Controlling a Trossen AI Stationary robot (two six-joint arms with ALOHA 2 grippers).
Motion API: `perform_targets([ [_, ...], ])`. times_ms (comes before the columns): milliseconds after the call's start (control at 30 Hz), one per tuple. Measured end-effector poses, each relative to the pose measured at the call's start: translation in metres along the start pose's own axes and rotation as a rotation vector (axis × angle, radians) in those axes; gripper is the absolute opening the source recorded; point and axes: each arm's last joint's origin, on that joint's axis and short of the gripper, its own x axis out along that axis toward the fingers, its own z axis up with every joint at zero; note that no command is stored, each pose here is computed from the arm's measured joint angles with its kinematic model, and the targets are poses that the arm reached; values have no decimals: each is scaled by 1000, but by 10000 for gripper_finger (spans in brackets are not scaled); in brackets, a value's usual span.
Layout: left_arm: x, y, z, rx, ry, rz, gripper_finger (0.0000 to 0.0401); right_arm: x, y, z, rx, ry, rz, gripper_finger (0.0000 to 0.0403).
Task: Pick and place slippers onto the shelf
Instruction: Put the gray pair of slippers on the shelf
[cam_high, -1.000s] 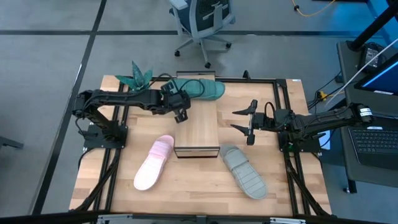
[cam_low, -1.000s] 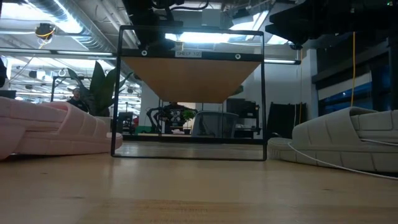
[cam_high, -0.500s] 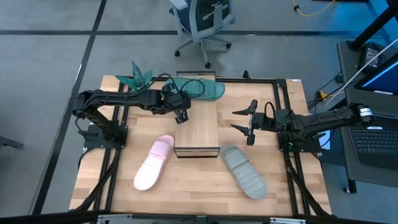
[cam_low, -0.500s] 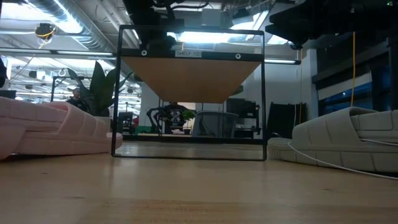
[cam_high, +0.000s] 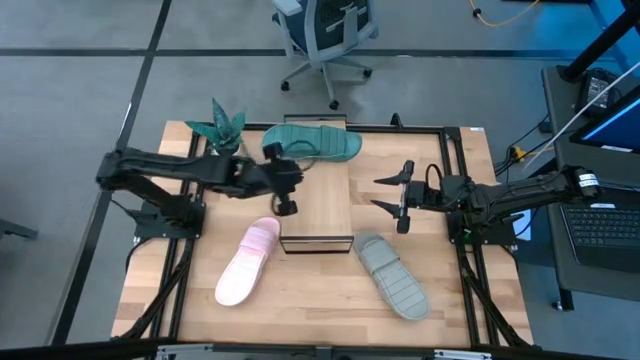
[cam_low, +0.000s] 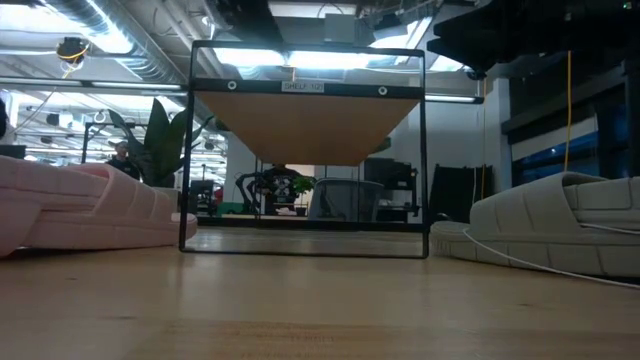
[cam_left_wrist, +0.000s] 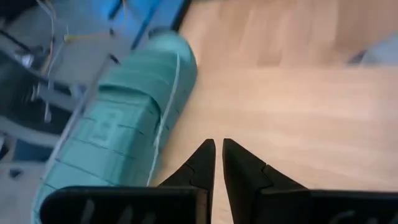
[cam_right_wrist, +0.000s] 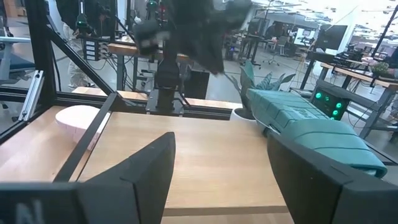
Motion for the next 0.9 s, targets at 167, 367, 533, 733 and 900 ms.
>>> perform_targets([
  [167,-30,3,-22,-70,-182,-39,25,-6,-2,6,6,-30,1,255],
  [367,-42,3,-71,-167,-386,-86,25,-24,-7,14,54,-48,8,255],
  [533,-44,2,-109,-216,-517,-110,25,-37,-8,12,91,41,88,255],
  [733,-46,-1,-138,-239,-722,-214,25,-45,-7,35,181,-10,294,255],
  [900,-44,-3,-152,-253,-762,-240,25,-49,-9,51,175,122,359,255],
])
